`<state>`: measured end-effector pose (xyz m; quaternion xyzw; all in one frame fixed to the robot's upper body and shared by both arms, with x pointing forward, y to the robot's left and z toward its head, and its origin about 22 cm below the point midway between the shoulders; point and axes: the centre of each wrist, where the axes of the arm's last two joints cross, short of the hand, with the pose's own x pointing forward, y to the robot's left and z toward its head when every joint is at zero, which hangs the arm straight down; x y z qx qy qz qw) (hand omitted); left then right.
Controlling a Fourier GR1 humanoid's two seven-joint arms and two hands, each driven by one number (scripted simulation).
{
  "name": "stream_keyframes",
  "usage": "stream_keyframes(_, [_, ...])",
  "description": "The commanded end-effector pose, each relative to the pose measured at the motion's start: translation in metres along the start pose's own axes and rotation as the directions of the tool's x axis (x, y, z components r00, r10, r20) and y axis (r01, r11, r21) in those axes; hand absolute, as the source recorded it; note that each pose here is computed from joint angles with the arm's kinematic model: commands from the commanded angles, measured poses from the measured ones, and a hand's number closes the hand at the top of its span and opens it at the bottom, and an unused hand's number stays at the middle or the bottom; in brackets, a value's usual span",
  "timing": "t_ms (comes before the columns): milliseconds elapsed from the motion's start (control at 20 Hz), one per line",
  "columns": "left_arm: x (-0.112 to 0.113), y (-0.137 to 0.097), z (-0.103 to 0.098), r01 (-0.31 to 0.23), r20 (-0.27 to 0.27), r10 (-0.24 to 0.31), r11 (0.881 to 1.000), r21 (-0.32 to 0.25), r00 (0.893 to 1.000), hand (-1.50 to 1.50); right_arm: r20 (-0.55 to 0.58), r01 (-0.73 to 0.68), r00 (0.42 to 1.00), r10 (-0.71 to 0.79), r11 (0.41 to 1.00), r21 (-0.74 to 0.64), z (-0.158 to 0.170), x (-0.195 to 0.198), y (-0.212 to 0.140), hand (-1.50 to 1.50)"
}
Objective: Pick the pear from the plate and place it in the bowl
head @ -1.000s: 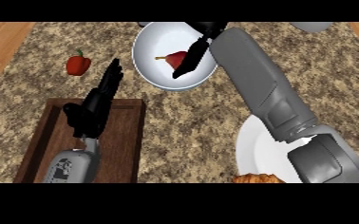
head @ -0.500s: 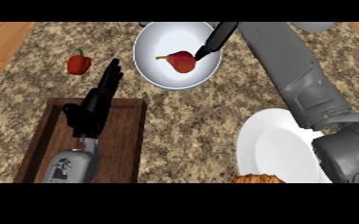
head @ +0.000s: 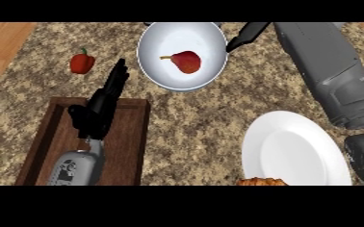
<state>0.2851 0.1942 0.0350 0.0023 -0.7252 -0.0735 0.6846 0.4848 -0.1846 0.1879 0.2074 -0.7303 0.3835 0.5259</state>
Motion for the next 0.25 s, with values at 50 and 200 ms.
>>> stream_keyframes(50, [0.000, -0.009, -0.006, -0.001, 0.002, 0.001, 1.000, -0.007, 1.000, 0.00, 0.088, 0.091, 0.991, -0.104, 0.986, 0.141, 0.014, -0.002, -0.010, -1.50])
stream_keyframes(200, [0.005, 0.002, -0.003, 0.001, 0.003, -0.001, 1.000, 0.014, 1.000, 0.00, 0.077, 0.092, 0.992, -0.104, 0.986, 0.138, 0.025, -0.019, -0.006, -1.50])
